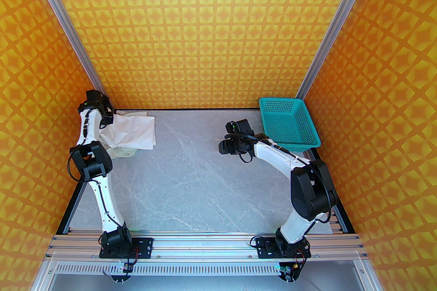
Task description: Fold and stack the mixed laundry pile
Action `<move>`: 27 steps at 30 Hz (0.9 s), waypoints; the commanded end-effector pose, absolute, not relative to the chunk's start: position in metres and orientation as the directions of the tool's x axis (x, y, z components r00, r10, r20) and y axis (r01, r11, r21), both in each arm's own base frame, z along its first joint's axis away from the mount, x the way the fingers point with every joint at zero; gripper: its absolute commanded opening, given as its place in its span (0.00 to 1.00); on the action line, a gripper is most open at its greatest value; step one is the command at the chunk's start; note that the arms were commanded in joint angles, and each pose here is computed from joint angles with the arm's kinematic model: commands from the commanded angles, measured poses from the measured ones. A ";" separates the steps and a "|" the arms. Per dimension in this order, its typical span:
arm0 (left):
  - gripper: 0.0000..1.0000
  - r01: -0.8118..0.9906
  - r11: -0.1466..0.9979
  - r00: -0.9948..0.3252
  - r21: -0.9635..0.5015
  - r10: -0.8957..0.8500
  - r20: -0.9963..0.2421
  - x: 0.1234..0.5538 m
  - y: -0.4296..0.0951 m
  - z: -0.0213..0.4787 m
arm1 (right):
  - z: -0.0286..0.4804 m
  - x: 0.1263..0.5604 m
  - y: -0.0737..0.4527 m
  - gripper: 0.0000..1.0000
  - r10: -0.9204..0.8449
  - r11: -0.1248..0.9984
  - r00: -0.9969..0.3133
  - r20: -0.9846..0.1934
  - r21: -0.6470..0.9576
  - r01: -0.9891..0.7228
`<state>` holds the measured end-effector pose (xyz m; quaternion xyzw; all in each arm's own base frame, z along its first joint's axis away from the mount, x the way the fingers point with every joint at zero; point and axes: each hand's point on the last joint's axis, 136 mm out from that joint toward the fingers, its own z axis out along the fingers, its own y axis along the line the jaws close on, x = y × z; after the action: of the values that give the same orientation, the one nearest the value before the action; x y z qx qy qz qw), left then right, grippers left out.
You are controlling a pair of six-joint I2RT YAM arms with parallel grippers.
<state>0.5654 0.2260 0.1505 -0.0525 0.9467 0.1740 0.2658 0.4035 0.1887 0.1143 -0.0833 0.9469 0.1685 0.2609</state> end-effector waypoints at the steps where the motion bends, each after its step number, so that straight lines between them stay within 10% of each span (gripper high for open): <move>1: 0.59 -0.295 0.821 -0.851 0.489 0.007 -0.525 0.568 0.259 0.168 | 0.127 0.410 0.187 0.58 -0.043 0.933 -0.837 -0.546 0.278 -0.229; 7: 0.86 -0.394 0.683 -0.836 0.615 0.012 -0.549 0.555 0.271 0.225 | 0.144 0.412 0.180 0.58 -0.030 0.940 -0.796 -0.605 0.253 -0.227; 12: 0.83 -0.394 0.704 -0.812 0.591 0.035 -0.583 0.556 0.238 0.252 | 0.150 0.408 0.174 0.59 -0.052 0.946 -0.781 -0.623 0.219 -0.238; 18: 0.71 -0.281 0.936 -0.784 0.213 -0.095 -0.613 0.555 0.138 0.228 | 0.172 0.398 0.147 0.59 -0.067 0.971 -0.713 -0.698 0.119 -0.207; 27: 0.68 -0.099 0.989 -0.724 -0.108 -0.146 -0.675 0.505 -0.001 0.207 | 0.172 0.368 0.053 0.63 0.016 0.999 -0.548 -0.836 -0.012 0.047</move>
<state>0.5052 0.0388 0.1985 -0.0569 0.9449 0.0614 0.3165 0.3661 0.0877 0.1699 -0.0170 0.9016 0.0405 0.4303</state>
